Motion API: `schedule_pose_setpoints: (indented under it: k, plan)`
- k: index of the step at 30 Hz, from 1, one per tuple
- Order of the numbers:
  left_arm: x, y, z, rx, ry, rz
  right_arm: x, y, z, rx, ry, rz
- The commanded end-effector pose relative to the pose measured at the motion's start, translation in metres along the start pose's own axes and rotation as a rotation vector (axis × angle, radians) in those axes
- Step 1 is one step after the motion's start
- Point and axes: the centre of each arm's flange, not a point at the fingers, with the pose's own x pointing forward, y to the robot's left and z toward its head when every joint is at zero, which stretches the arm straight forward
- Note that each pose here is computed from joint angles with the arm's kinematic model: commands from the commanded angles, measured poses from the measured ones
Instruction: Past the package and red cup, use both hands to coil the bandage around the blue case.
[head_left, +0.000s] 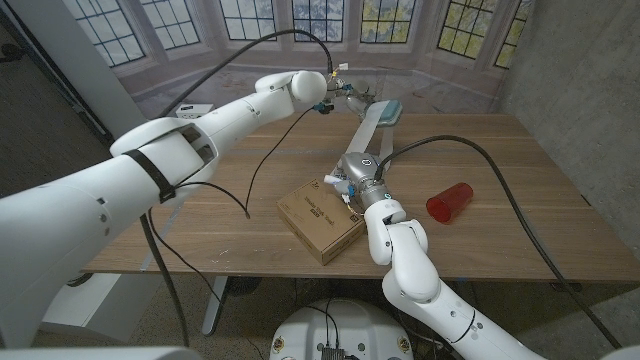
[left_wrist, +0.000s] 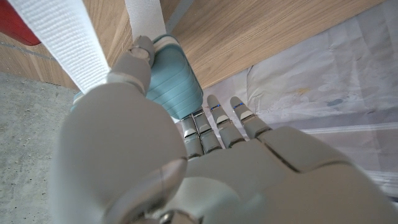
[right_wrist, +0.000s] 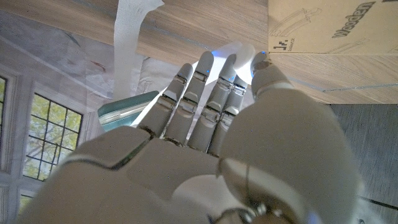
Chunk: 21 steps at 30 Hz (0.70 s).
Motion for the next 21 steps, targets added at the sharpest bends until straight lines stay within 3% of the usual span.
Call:
schedule_pose_setpoints:
  k: [1, 21]
  plan:
    - [-0.009, 0.007, -0.004, 0.021, 0.006, -0.013, 0.011, 0.009, -0.003, -0.013, 0.022, 0.022]
    - [-0.026, 0.016, -0.008, 0.053, 0.031, -0.036, 0.034, 0.017, -0.021, -0.055, 0.056, 0.032]
